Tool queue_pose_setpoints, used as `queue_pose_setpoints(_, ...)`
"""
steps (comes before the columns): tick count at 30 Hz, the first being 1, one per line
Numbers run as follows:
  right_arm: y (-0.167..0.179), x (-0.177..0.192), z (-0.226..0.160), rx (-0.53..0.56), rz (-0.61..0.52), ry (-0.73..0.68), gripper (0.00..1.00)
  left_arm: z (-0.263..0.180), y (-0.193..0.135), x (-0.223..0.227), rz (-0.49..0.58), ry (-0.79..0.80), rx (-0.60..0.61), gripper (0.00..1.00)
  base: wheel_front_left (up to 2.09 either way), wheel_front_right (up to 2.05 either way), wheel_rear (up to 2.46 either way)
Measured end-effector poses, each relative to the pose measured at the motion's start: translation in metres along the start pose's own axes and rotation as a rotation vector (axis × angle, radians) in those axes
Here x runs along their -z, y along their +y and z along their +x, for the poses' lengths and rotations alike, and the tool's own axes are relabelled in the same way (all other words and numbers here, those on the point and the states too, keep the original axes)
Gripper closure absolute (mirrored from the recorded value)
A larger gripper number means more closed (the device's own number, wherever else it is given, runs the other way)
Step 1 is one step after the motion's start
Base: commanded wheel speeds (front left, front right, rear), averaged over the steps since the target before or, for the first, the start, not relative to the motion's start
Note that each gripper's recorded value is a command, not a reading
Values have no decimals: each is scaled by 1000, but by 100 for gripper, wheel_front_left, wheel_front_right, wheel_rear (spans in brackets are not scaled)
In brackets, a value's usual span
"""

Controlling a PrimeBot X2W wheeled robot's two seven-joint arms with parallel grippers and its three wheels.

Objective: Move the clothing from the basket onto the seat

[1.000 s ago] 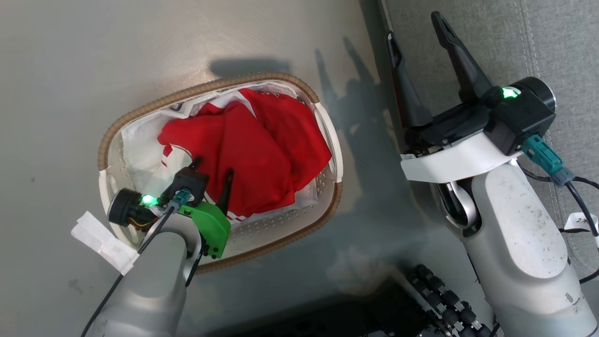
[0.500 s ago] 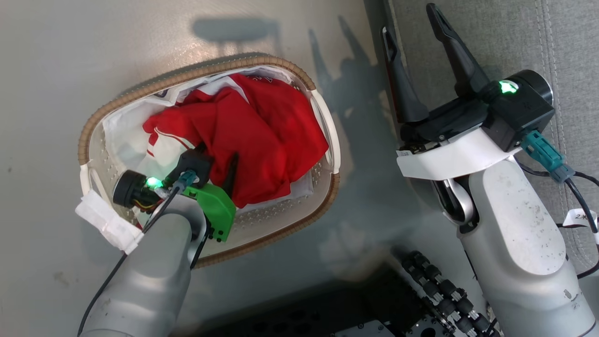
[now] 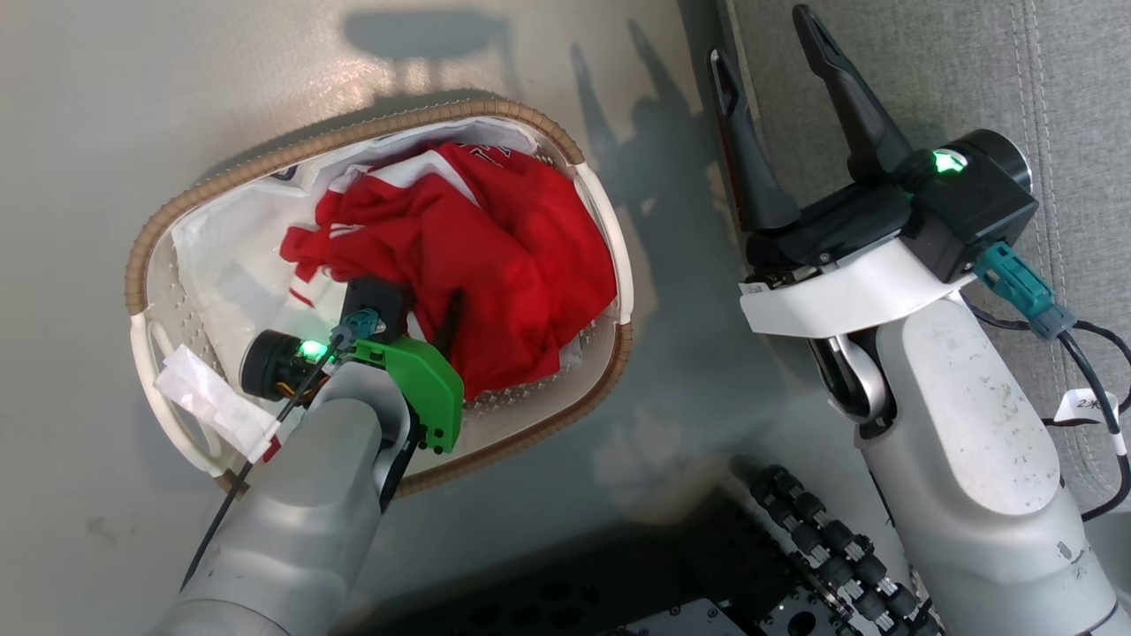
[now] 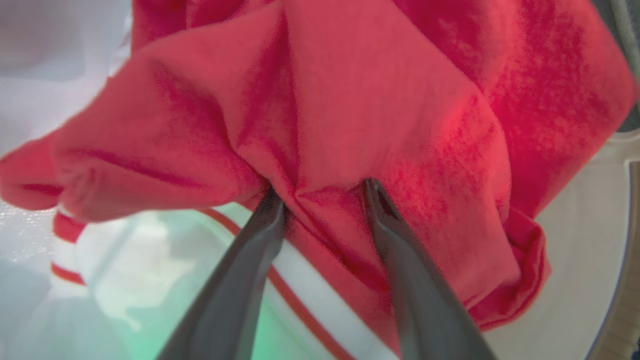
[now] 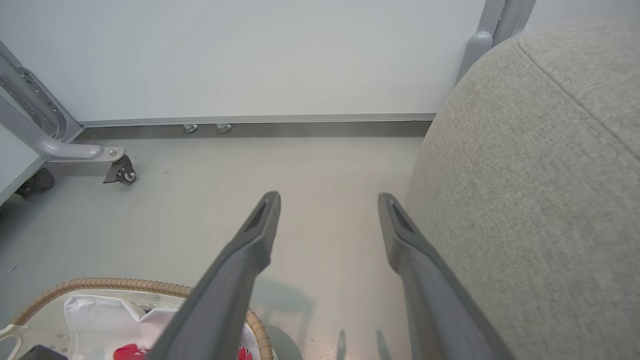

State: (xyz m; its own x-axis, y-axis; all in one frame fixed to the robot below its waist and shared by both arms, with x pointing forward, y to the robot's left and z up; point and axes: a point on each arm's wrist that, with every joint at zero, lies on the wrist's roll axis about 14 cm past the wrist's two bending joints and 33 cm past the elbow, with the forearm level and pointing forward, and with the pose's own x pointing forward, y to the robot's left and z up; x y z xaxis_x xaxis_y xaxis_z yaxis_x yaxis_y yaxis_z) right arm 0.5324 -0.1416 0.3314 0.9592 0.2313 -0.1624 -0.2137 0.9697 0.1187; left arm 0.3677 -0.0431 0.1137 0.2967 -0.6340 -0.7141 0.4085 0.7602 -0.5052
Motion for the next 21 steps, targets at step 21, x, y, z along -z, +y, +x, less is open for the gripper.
queue_pose_setpoints(21, 11, -54, -29, 22, 25, -63, 0, -70, -26, -67, 21, -226, 3, 100, 0, 0, 0)
